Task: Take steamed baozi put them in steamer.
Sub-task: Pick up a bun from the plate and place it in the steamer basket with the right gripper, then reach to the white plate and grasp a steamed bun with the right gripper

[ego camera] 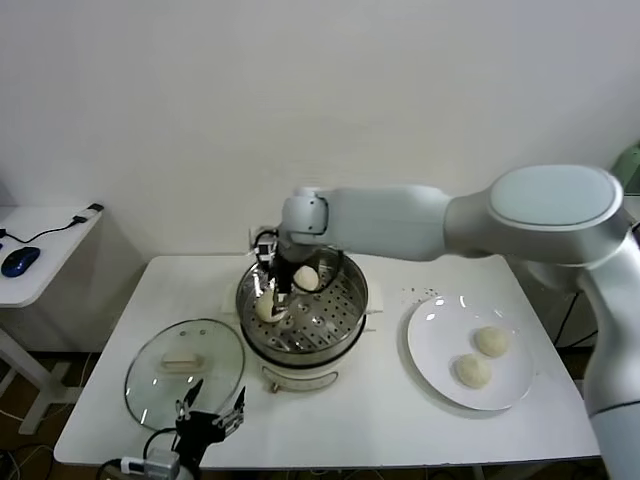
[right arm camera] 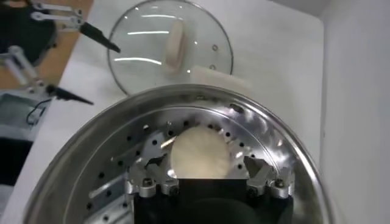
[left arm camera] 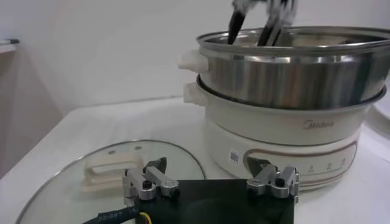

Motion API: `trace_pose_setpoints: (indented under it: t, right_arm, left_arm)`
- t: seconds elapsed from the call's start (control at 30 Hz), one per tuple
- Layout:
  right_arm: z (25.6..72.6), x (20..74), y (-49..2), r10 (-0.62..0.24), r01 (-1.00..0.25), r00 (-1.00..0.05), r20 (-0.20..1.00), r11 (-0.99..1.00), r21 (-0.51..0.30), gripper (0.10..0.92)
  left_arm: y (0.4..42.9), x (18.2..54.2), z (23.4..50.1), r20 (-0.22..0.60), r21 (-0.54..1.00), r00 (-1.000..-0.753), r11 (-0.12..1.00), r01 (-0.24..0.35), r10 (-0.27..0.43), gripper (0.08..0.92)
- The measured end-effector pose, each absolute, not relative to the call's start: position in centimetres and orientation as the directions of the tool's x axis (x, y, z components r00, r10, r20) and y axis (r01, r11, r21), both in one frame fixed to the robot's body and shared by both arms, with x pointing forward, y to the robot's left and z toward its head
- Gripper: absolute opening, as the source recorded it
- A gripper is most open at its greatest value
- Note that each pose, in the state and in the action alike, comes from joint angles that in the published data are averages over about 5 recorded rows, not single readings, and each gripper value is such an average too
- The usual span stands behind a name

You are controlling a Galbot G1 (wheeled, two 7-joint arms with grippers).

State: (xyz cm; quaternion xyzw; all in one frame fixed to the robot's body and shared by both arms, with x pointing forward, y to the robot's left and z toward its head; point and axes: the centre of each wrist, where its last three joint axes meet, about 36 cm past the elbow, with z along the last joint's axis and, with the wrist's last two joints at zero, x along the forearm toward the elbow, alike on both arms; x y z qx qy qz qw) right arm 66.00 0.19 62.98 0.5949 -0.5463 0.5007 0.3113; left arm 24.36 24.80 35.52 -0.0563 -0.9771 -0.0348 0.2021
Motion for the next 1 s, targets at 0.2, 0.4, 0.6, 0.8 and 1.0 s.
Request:
trace_pose_setpoints:
  t: [0.2, 0.4, 0.6, 0.8, 1.0]
  right_arm:
    - [69.0, 67.3, -8.6, -0.319, -0.962, -0.084, 0.944, -0.221, -0.160, 0.823]
    - [70.7, 66.1, -21.3, -0.229, -0.975, -0.090, 0.969, -0.176, -0.133, 0.823]
    - [66.6, 63.1, -31.8, -0.168, -0.992, -0.065, 0.984, -0.100, -0.083, 0.823]
    - [60.1, 60.1, -37.0, -0.140, -0.999, -0.019, 0.990, -0.048, -0.026, 0.823]
    - [54.8, 58.1, -39.1, -0.114, -1.000, -0.008, 0.993, -0.010, -0.009, 0.823]
  left_arm:
    - [24.6, 24.4, 35.6, 0.395, 0.045, -0.913, 0.991, 0.129, 0.101, 0.823]
    - [24.4, 24.7, 35.7, 0.388, 0.039, -0.916, 0.991, 0.127, 0.102, 0.823]
    - [24.6, 24.8, 35.8, 0.386, 0.043, -0.917, 0.992, 0.121, 0.096, 0.823]
    - [24.7, 24.6, 35.8, 0.389, 0.048, -0.917, 0.992, 0.117, 0.089, 0.823]
    - [24.9, 24.5, 35.9, 0.391, 0.050, -0.917, 0.993, 0.110, 0.082, 0.823]
